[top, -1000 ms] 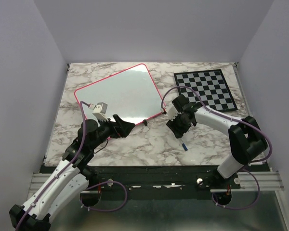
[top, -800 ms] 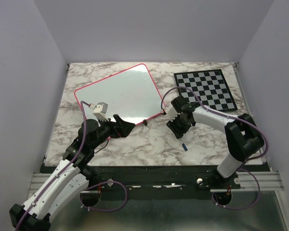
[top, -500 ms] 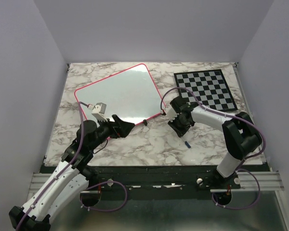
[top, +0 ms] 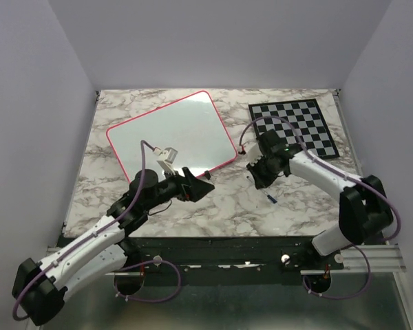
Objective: Write a sentence on the whiteboard
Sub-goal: Pick up the whiteboard marker from the center of the board, then pass from the right arm to the left
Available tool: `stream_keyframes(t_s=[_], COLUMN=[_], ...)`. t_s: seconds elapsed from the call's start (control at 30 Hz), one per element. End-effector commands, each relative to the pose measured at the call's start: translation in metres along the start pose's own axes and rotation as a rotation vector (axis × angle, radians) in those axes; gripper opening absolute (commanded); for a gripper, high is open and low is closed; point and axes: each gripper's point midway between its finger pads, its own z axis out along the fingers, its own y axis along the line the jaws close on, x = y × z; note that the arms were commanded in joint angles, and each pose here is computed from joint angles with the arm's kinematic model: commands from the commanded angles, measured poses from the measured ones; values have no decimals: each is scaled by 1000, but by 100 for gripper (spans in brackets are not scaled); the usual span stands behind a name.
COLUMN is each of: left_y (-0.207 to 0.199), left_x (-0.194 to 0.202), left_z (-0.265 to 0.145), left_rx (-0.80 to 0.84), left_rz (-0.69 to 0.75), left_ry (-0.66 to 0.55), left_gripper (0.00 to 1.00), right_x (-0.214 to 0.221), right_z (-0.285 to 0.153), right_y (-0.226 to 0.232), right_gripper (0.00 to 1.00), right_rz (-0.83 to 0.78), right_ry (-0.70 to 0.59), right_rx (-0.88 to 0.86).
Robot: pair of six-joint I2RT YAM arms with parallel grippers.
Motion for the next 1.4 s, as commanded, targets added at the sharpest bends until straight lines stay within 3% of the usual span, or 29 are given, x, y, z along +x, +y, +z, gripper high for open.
stream_keyframes(t_s=[0.0,0.2,0.37,0.7,1.03,1.33,1.37], left_y=[-34,-50,-81,-93,-95,-107,-109], left_x=[14,24,28,54,69,76,77], left_z=[28,79,124,178,191,190,189], left_rx=[130,165,203,192,176,264,273], left_rz=[18,9,8,-7,13,6,7], left_ry=[22,31,35,98,154,185,187], left_gripper=[99,96,95,88,77,51,43], right_x=[-43,-70,-76,-71,-69,-68,-68], right_z=[-68,-145,-171,-182,-183,-186,-186], right_y=[9,12,9,-1,-2,1,1], right_gripper=[7,7,7,7,8,8,8], right_rz=[71,174,273,410,443,449,450], right_ry=[-304,-617,-748,-832,-850,-865,-867], right_rx=[-145,-302,-374,-442,-463,-495,-498])
